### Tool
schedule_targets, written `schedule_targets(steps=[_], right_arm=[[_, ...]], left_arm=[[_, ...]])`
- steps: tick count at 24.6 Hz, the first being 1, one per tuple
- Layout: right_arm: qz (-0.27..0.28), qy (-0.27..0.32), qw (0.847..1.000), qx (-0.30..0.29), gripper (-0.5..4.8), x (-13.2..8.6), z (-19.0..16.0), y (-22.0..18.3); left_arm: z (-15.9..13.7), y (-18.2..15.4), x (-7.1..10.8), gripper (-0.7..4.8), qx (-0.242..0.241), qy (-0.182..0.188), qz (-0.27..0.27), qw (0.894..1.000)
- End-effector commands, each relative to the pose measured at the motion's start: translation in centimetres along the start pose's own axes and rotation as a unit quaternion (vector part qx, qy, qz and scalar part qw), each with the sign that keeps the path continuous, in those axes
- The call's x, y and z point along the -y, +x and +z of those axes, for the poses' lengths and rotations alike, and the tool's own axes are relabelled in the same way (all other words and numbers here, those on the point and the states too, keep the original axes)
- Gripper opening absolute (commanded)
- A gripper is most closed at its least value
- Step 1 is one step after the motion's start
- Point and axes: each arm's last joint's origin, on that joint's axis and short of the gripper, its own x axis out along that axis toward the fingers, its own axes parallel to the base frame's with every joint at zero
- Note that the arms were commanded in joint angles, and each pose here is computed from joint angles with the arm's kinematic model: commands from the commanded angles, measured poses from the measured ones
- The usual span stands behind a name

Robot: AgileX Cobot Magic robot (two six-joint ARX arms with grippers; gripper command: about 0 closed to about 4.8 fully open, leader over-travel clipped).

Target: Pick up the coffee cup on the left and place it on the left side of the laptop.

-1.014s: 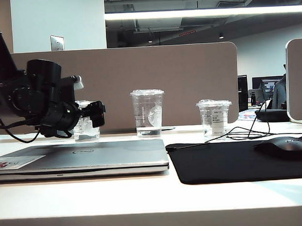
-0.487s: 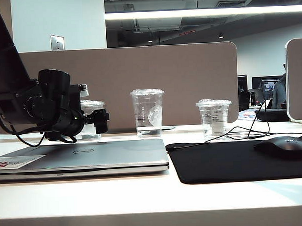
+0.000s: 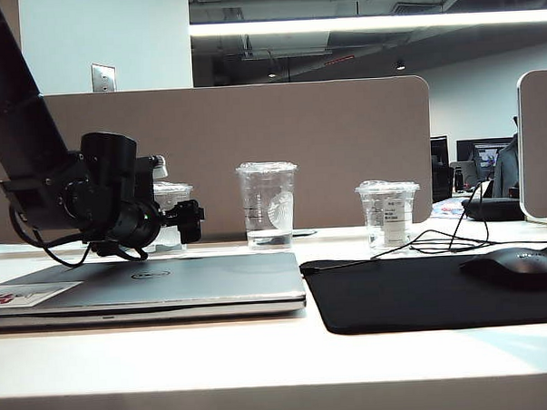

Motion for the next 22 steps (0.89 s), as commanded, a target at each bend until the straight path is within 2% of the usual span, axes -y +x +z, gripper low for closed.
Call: schedule_targets(steps=[1,16,22], right_arm=[[0.001,0.002,1.000,0.015,-0.04,0.00,0.48,-0.11],[0.011,0.001,1.000,0.011,-0.04,-0.06,0.40,-0.11],[0.011,0.001,1.000,0.010,-0.04,-0.06,0.38,-0.11]], left_arm=[[0.22,0.32,-0.02,4.79,0.010,-0.001,0.001,1.000],[-0.16,1.03,0.01,4.79,0.014,-0.002,-0.004,1.000],[0.30,1.16,0.08,4.79,0.035,-0.004,-0.006,0.999]])
